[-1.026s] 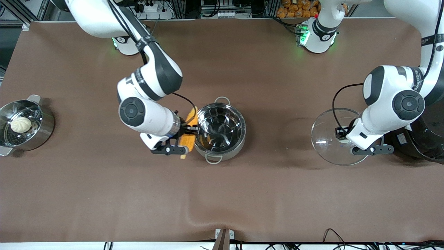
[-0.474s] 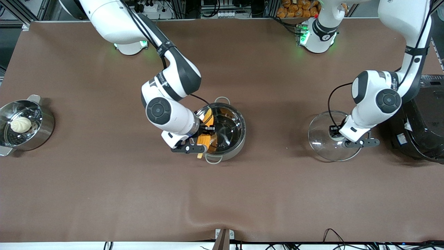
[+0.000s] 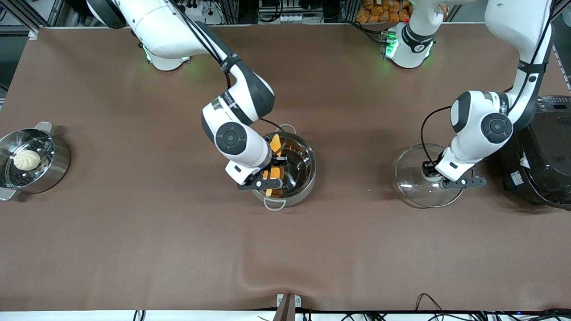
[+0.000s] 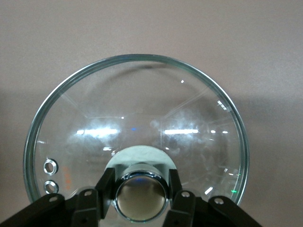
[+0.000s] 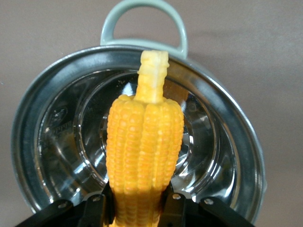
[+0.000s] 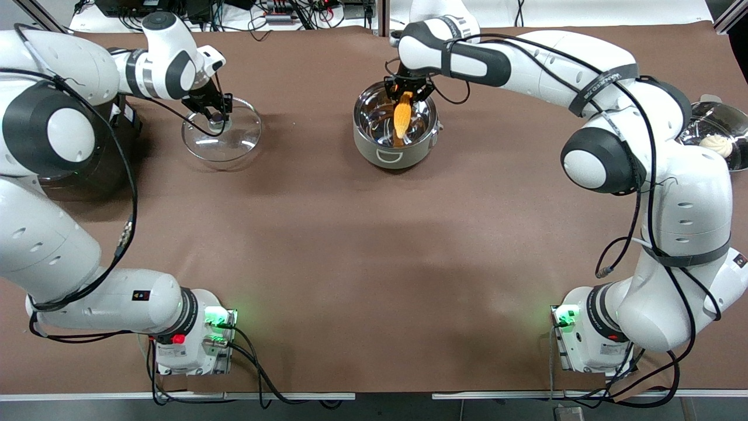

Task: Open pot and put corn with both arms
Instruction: 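Move the corn over the pot while the left gripper lowers the lid, then open the right gripper to drop the corn into the pot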

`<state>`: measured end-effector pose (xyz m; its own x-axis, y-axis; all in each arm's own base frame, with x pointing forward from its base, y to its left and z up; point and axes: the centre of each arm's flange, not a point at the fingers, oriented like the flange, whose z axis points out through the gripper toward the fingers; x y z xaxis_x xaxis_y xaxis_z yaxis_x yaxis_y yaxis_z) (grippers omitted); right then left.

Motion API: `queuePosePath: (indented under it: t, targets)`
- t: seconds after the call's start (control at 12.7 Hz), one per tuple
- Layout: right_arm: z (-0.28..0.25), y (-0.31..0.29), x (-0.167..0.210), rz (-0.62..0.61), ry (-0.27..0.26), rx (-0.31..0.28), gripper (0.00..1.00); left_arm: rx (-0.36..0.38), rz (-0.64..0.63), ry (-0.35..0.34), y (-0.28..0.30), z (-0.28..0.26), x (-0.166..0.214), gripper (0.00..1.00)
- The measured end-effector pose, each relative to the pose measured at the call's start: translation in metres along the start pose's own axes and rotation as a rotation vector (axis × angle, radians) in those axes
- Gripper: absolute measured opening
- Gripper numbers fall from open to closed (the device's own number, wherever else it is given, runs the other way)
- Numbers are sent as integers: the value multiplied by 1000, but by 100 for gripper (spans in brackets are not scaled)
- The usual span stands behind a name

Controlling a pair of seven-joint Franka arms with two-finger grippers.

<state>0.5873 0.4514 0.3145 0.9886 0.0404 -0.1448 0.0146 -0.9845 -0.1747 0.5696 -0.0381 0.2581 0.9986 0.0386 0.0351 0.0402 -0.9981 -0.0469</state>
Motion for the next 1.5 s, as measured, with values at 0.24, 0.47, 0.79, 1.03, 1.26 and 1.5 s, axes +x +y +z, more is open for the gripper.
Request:
queuePosePath:
  t: [0.24, 0.47, 0.79, 1.03, 1.26, 1.5]
  targets:
    - [11, -3, -2, -25, 11, -38, 40, -20, -21, -10, 1, 15, -4, 50]
    - [20, -10, -5, -22, 18, -38, 40, -39, -36, -22, 6, 21, -6, 50]
    - [25, -24, -9, 6, 75, -48, 56, -40, -38, -20, 6, 21, -5, 57]
    - [18, -24, -6, 31, 92, -45, 91, -46, -43, 26, 5, 6, 10, 90]
    - [5, -21, 2, 63, 115, -33, 100, -50, -57, 85, -3, -39, 38, 100]
    - [-40, 20, 27, 103, 131, -36, 100, -35, -62, 41, -9, -133, 58, 100]
